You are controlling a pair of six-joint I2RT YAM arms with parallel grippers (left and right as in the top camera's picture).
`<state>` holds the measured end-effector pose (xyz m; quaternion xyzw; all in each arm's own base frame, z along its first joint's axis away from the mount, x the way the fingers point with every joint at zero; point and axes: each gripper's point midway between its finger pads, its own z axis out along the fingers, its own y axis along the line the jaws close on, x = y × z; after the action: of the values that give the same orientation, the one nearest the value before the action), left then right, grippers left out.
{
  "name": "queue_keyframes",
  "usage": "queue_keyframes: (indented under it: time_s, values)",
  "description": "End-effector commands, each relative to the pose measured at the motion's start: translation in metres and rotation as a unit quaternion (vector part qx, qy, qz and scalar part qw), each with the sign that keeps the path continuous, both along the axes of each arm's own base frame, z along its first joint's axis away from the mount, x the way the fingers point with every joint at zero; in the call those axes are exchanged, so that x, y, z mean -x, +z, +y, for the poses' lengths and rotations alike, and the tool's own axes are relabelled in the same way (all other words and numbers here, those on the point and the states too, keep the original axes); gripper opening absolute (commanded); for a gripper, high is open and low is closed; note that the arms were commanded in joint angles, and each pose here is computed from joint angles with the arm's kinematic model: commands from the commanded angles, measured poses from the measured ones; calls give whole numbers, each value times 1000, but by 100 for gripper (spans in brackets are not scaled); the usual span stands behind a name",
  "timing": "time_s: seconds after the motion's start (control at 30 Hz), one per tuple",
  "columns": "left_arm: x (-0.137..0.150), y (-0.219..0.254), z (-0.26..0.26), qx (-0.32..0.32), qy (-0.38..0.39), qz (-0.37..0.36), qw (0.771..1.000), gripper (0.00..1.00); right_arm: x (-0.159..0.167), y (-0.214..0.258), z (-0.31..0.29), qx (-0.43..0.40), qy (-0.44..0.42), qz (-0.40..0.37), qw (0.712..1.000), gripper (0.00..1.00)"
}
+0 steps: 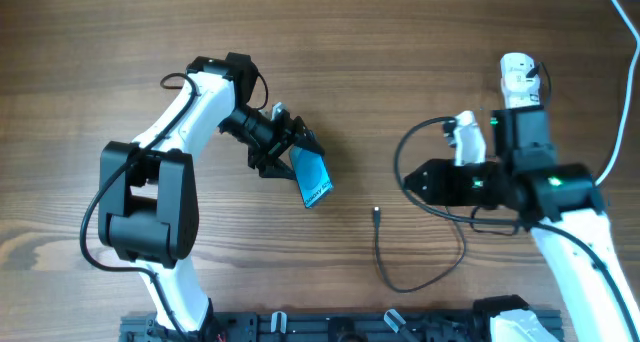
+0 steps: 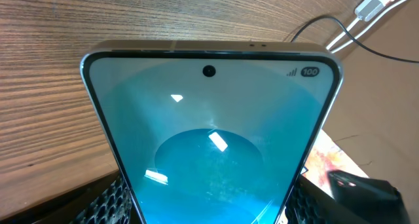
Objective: Plug charger to phone and switch on socket
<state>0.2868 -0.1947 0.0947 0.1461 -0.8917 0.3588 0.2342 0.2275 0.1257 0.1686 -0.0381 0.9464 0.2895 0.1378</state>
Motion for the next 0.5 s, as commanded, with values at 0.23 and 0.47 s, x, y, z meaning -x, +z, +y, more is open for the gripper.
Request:
queue_keyframes:
  time_s: [0.23, 0.47]
  values:
    - [-2, 6, 1, -3, -4, -20, 1000, 21, 31, -110, 23, 203, 37, 158, 966, 47]
    - [-3, -3, 10, -49, 14, -3, 999, 20, 16, -131, 38, 208, 53, 141, 967, 56]
